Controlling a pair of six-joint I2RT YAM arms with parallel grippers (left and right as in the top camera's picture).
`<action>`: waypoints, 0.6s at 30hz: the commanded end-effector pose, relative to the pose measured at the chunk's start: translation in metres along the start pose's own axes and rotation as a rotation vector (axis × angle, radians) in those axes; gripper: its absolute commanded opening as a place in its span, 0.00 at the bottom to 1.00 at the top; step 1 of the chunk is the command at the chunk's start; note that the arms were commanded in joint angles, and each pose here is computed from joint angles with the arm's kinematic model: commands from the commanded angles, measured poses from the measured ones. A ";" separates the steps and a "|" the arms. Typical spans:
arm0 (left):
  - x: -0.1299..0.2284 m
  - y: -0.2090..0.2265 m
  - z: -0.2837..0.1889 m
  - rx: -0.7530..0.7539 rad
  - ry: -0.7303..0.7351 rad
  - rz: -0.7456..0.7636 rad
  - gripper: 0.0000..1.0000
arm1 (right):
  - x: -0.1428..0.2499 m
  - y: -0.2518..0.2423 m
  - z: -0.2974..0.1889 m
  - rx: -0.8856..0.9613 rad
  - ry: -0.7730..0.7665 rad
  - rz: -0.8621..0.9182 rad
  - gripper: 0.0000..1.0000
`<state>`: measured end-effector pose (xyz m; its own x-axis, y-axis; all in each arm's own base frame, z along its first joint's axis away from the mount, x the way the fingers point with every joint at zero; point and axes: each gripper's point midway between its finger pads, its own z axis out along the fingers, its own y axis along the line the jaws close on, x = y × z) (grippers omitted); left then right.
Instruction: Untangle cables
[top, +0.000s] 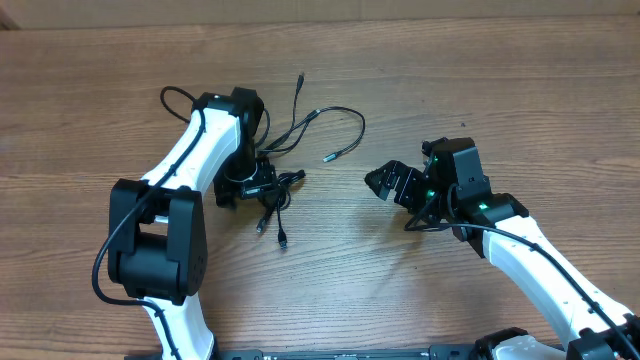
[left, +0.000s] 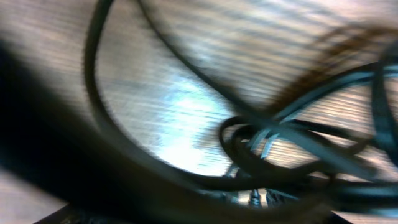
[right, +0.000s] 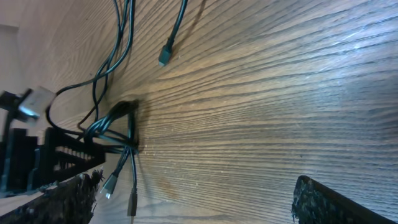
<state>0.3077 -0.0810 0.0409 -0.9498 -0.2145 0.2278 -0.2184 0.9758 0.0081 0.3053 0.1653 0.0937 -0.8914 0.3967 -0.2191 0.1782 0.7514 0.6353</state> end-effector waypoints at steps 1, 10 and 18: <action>-0.019 -0.024 -0.031 0.084 -0.084 0.184 0.76 | -0.002 -0.004 0.002 0.023 -0.013 -0.009 1.00; -0.045 -0.045 -0.100 0.150 -0.249 0.235 0.79 | 0.005 -0.011 0.002 0.050 0.014 -0.074 1.00; -0.047 -0.043 -0.102 0.143 -0.257 0.262 1.00 | 0.006 0.009 0.003 -0.033 0.014 -0.413 1.00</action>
<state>0.3778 -0.1048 0.1234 -0.9999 -0.0078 -0.0142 -0.0057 0.9895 -0.1447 0.3036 0.1667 0.0932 -0.9117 0.2146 -0.3503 -0.0264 0.8203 0.5713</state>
